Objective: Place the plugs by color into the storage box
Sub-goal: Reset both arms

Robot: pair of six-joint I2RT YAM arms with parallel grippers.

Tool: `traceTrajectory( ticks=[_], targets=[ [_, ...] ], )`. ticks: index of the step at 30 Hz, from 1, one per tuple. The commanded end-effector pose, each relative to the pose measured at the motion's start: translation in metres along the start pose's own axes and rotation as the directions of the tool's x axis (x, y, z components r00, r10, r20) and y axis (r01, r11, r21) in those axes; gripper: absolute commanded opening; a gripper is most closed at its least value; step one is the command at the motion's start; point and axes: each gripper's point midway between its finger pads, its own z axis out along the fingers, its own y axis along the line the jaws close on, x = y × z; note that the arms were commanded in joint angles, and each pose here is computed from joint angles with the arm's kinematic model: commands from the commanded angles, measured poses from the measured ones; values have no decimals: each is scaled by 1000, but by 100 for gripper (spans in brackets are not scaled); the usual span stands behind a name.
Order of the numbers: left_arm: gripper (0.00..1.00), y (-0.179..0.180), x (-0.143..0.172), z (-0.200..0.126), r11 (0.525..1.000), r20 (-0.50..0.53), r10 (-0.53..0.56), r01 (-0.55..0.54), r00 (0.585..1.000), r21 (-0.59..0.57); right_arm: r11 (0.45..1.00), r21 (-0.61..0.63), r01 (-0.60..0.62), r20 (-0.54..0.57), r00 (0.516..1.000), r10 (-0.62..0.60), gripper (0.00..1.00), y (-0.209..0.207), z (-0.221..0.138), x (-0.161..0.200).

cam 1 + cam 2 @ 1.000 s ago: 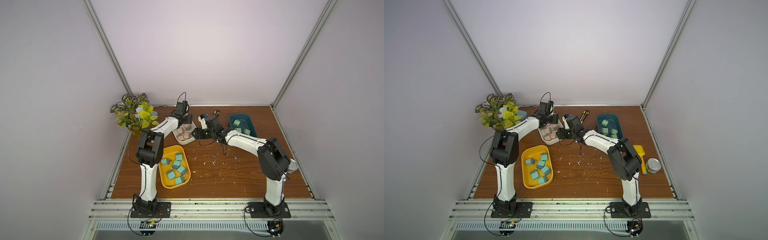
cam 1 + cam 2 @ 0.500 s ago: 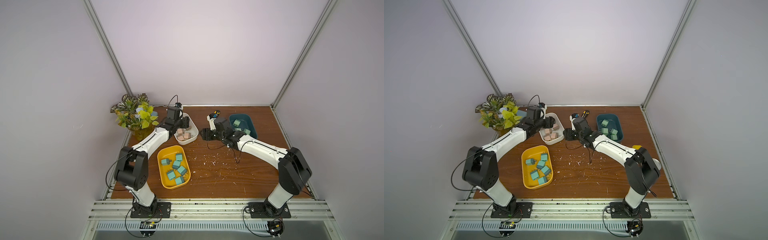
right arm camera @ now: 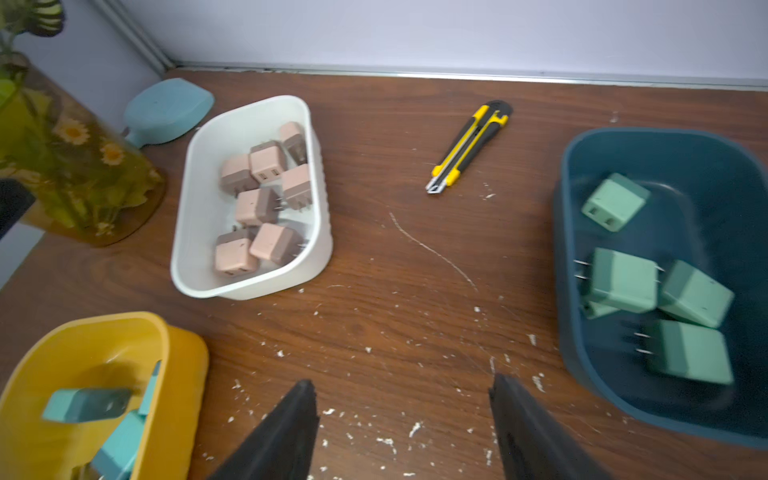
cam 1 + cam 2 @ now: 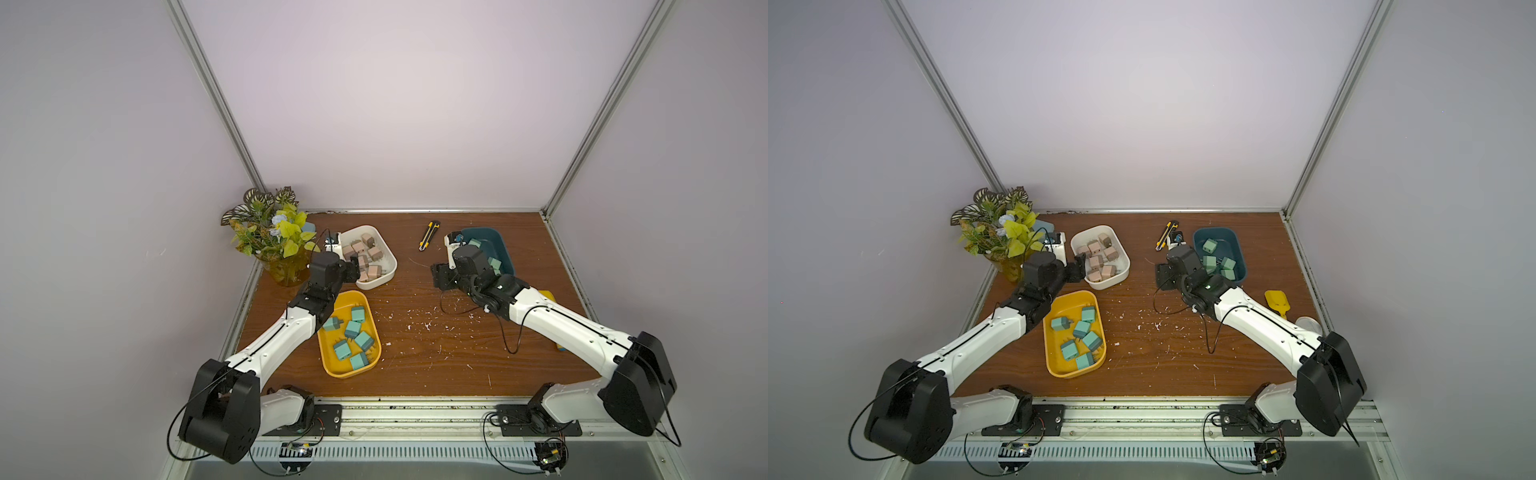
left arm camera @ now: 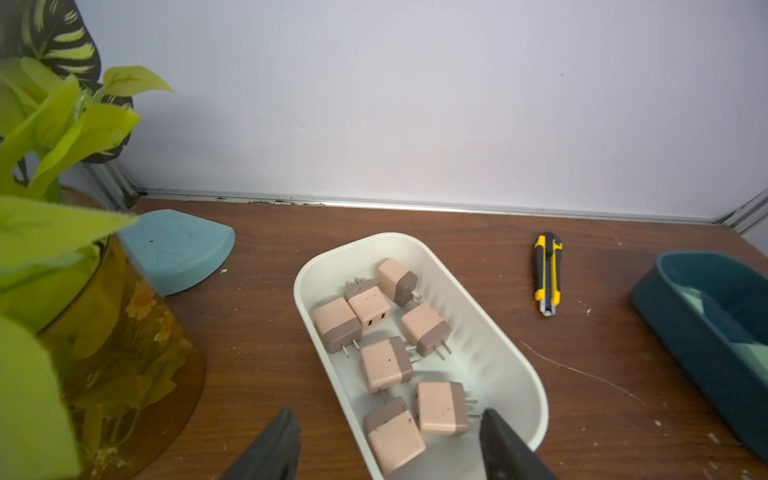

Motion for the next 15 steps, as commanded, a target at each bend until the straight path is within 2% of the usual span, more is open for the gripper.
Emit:
traceTrajectory(
  ticks=[1, 4, 6, 9, 12, 15],
  targets=[
    [71, 9, -7, 2, 996, 100, 71, -64, 993, -65, 971, 239, 22, 61, 997, -38, 76, -66, -15, -3],
    [74, 21, 4, 6, 985, 88, 123, -111, 988, -133, 942, 332, -38, 105, 995, 3, 79, -117, -20, 7],
    [74, 34, 10, 5, 974, 96, 125, -104, 987, -200, 934, 353, -59, 134, 991, 12, 80, -142, -22, 13],
    [76, 46, 18, 0, 958, 127, 174, -138, 977, -253, 886, 462, -23, 178, 982, -68, 83, -179, -28, 22],
    [80, 60, 20, -7, 945, 162, 179, -123, 970, -303, 817, 575, 32, 165, 974, -155, 88, -212, -29, 41],
    [82, 61, 21, -15, 951, 207, 191, -129, 959, -282, 776, 631, 5, 136, 984, -117, 88, -241, -27, 63]
  ],
)
